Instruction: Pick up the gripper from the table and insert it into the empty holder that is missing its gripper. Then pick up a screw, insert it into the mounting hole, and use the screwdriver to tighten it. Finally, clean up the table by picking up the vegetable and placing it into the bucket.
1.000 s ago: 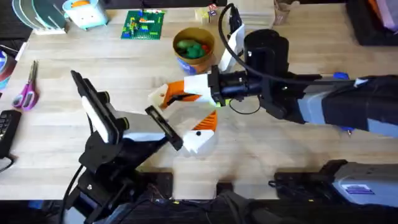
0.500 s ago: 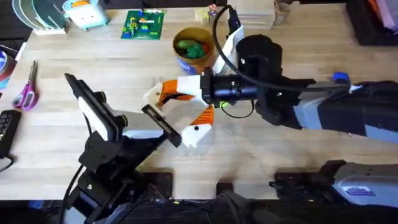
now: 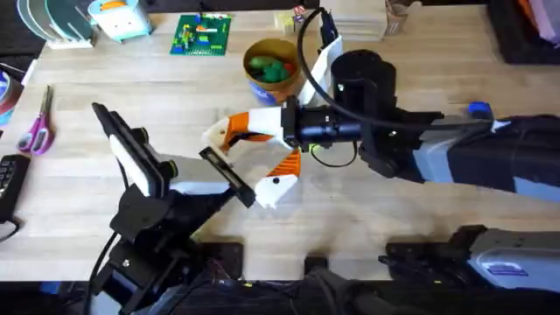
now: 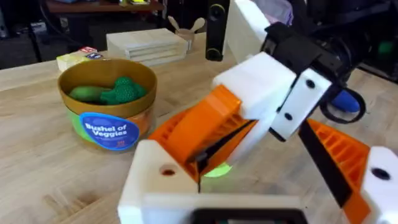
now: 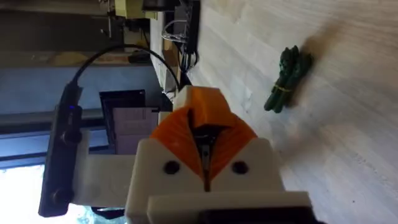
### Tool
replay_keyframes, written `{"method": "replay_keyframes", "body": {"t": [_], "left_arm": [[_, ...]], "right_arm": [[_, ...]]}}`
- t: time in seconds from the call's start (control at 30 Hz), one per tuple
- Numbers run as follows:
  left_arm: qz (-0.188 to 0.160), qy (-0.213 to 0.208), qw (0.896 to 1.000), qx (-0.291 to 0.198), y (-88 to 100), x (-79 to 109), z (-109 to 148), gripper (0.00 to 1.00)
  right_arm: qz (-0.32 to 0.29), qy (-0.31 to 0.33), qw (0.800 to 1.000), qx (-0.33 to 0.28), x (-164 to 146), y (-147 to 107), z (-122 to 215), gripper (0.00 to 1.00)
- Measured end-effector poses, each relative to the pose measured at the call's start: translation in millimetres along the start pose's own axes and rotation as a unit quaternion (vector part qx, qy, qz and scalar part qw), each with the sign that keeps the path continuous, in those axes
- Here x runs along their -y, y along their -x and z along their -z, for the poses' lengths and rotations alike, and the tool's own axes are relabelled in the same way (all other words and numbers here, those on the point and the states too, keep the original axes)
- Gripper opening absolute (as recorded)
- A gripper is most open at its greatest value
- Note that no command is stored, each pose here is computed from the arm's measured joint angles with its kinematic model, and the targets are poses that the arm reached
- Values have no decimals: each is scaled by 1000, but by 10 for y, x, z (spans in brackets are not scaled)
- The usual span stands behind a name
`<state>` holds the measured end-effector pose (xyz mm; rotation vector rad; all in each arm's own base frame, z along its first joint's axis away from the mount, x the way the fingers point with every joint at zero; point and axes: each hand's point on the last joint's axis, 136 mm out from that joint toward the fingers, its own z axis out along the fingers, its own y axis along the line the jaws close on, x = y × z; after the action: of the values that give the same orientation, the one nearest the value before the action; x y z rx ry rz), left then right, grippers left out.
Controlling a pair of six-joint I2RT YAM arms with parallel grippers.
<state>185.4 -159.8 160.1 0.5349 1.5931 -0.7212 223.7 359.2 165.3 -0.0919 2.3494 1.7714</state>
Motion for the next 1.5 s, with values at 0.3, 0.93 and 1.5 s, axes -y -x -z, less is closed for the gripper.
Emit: {"method": "replay_keyframes", "body": {"t": [0.3, 0.93, 1.5], "left_arm": [[0, -7, 1000, -1, -3, 20, 1, 993], [4, -4, 1000, -2, -11, 11, 0, 993], [13, -8, 1000, -3, -14, 31, -1, 993]], "right_arm": [[10, 0, 1000, -6, -23, -60, -26, 9], [16, -1, 1000, -6, -18, -67, -31, 68], [12, 4, 1000, -20, -20, -86, -5, 219]]}}
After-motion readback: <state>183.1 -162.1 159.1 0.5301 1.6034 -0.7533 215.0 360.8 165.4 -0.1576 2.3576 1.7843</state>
